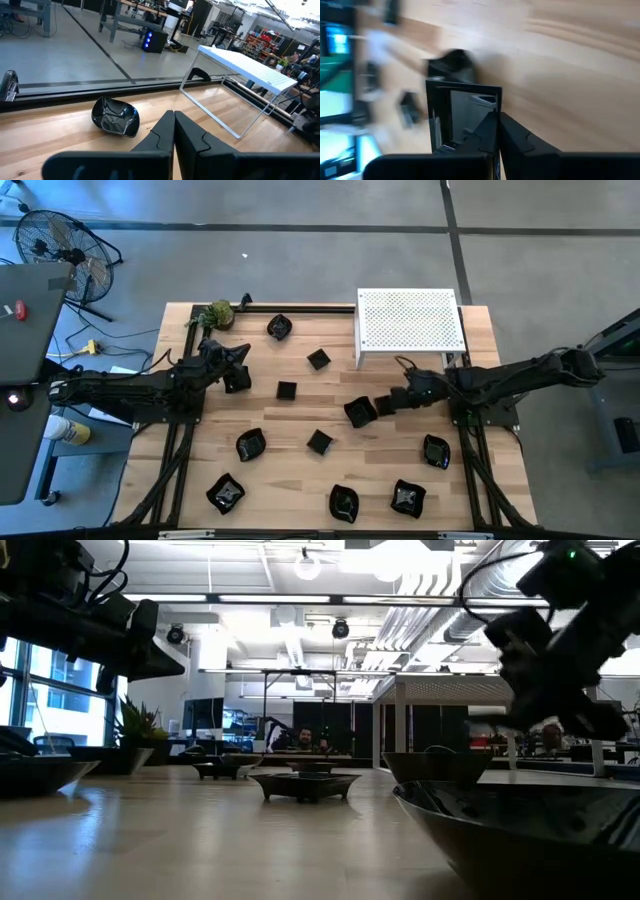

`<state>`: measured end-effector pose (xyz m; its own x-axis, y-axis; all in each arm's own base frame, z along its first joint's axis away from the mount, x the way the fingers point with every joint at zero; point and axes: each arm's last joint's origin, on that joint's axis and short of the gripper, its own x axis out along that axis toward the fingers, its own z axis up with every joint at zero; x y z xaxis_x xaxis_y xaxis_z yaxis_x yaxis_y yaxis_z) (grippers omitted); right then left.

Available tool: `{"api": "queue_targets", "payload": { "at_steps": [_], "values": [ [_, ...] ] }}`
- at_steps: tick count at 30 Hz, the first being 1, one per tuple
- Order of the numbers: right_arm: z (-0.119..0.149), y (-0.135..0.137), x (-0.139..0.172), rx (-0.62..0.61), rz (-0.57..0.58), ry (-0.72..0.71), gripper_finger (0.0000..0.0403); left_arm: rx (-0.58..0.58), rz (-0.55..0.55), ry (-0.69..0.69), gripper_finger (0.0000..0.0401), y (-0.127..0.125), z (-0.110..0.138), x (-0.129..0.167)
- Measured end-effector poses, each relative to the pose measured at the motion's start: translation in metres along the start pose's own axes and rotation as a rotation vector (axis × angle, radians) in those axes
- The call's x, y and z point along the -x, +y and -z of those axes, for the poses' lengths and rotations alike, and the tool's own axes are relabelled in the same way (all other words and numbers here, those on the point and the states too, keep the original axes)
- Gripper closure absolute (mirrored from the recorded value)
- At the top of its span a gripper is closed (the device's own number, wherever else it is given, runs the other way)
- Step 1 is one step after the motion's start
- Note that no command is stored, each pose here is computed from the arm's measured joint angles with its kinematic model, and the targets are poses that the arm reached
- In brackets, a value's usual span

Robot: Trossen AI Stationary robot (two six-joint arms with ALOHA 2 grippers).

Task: Pick & Place Mini shaped plates
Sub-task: Put the square plate on the shelf

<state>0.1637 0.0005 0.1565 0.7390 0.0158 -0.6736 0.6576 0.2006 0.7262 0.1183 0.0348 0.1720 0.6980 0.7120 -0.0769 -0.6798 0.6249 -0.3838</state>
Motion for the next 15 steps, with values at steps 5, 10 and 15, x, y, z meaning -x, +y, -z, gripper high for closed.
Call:
{"api": "queue_targets", "payload": {
  "at_steps": [5,10,15],
  "values": [
    [-0.003,0.02,0.004,0.02,-0.129,-0.005,0.0391,0.0,0.0,0.0,0.04,0.0,0.0,0.0],
    [-0.011,0.056,0.021,0.102,-0.191,-0.032,0.039,-0.001,-0.001,0.001,0.04,0.0,0.0,0.0],
    [-0.021,0.094,0.047,0.186,-0.217,-0.119,0.039,-0.004,-0.002,0.005,0.04,0.0,0.001,0.0]
  ]
}}
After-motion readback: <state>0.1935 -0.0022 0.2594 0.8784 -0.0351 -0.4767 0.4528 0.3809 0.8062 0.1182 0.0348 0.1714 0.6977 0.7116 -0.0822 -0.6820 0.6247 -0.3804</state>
